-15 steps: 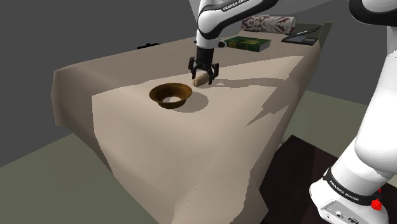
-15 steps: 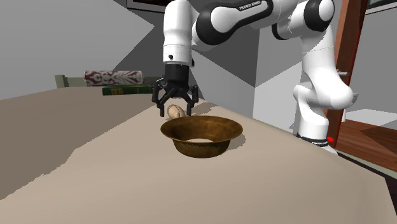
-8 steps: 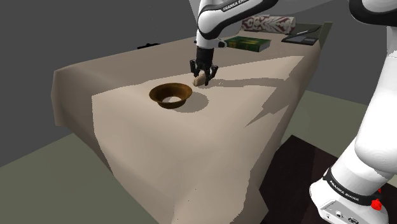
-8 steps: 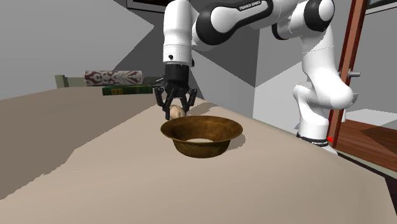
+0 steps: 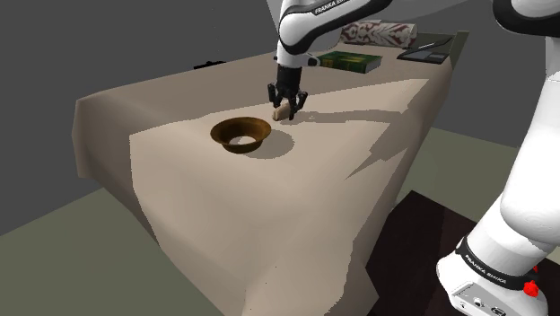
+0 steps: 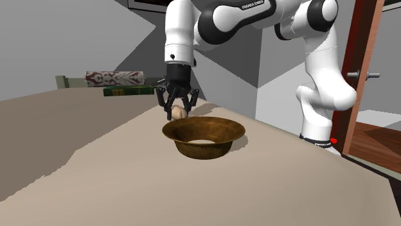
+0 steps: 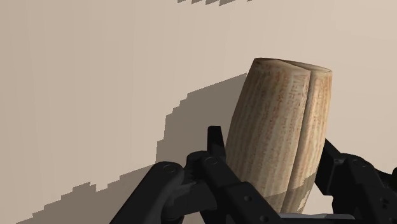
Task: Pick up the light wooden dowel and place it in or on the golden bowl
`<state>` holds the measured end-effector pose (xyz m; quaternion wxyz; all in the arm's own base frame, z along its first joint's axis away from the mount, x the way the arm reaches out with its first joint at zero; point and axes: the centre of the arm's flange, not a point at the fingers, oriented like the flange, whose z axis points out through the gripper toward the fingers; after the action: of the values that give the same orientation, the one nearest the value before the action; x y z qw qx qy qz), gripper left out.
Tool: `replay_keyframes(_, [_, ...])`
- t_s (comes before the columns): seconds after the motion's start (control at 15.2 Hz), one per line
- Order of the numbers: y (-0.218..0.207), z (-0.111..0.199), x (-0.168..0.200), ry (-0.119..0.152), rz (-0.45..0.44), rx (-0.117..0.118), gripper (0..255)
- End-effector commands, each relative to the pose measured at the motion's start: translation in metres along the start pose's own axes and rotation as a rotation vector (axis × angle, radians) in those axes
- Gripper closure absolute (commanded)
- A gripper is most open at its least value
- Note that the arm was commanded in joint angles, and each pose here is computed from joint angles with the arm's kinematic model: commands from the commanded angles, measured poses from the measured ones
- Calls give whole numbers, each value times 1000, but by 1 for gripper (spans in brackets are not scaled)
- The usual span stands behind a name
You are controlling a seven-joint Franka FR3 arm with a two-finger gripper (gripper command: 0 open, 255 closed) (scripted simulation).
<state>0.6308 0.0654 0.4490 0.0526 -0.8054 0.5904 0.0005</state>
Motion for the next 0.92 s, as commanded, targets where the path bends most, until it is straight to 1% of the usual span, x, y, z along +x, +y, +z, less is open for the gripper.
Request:
replay_keyframes(0.0, [-1,-8,0,0,0,0,255])
replay_keyframes(0.86, [-6,-76,-5,0,0,0,255])
